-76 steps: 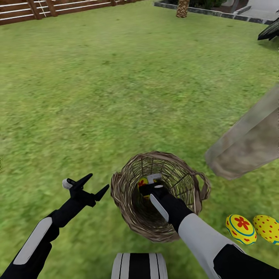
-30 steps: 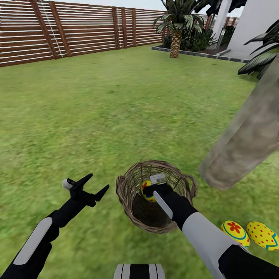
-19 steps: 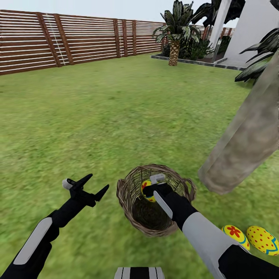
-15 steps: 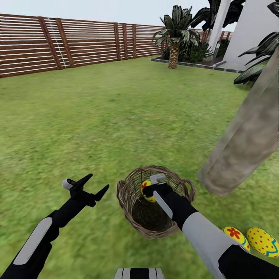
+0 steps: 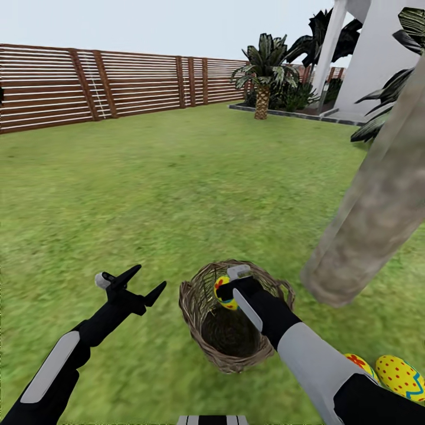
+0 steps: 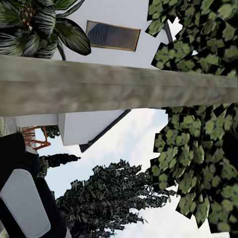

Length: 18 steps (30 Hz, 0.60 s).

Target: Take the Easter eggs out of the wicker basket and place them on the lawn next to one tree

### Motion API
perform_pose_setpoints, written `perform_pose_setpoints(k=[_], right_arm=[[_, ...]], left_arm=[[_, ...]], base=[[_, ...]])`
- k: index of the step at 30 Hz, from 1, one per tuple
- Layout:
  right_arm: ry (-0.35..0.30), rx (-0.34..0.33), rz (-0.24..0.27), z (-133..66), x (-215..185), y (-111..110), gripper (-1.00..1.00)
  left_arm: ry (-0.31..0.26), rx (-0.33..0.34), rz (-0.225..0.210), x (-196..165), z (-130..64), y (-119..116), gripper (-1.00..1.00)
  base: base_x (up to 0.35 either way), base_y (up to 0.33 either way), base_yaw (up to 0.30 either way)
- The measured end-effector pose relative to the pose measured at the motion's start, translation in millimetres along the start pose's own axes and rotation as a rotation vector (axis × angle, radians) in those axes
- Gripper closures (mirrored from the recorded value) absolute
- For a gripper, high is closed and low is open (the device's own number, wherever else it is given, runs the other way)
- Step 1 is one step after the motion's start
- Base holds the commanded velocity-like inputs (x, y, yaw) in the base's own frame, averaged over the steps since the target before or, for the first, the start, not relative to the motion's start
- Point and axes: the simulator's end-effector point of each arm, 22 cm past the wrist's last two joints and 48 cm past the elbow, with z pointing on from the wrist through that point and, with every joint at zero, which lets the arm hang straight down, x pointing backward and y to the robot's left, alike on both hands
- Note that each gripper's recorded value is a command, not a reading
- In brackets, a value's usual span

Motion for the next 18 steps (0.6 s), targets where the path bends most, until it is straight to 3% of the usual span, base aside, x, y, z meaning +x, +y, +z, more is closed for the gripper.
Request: perform_pose_setpoints(k=[5,9,12,18], right_arm=[[-0.017,0.005,-0.005,-9.8,-9,-1,1.00],[-0.013,0.027,-0.010,-17.2,-10,-15,1.00],[-0.039,0.039,0.024,-30.5,-26,-32,1.00],[-0.072,0.042,0.030,-45.3,-40,-35,1.00]], left_arm=[[0.009,0.010,0.015,3,3.0,-10,-1.00],[-0.003,0.005,0.008,2,0.3,-9,-1.00],[-0.005,0.005,0.010,2,-0.1,-11,-1.00],[0.005,0.018,0.028,7,3.4,-23,-1.00]], base=[[-0.308,0.000,0.000],[-0.042,0.000,0.000],[-0.001,0.000,0.000],[-0.091,0.000,0.000]])
